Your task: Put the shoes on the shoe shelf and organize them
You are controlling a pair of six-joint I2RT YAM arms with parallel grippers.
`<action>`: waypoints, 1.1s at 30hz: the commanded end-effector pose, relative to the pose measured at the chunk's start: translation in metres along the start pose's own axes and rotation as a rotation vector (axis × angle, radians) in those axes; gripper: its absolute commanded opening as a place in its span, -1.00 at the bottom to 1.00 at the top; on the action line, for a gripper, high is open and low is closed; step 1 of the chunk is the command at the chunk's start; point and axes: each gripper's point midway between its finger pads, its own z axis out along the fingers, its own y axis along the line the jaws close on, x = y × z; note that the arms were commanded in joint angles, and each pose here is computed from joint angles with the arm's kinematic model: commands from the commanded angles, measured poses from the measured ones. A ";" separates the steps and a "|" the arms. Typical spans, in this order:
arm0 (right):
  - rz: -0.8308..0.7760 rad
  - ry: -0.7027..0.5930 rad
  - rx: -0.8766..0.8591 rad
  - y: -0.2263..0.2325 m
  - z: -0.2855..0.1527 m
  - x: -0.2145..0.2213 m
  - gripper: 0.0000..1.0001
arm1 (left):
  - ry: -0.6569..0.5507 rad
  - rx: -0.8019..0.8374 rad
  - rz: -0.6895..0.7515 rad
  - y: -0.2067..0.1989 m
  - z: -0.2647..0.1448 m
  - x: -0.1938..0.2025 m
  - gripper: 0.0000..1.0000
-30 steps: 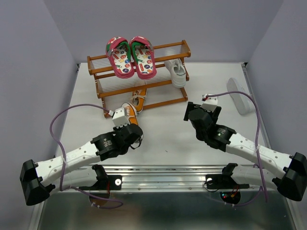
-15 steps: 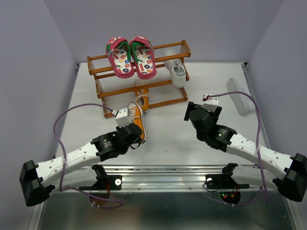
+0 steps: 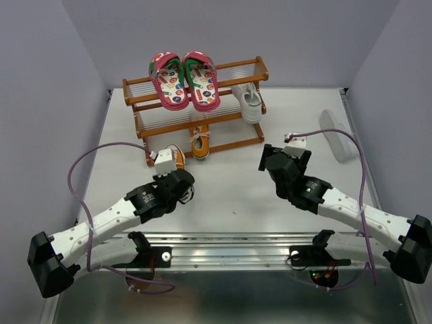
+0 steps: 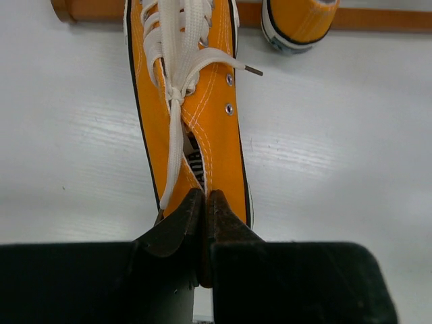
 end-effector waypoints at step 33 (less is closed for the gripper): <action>0.046 -0.028 -0.016 0.007 0.001 -0.014 1.00 | -0.407 0.037 0.067 -0.037 0.099 -0.135 -1.00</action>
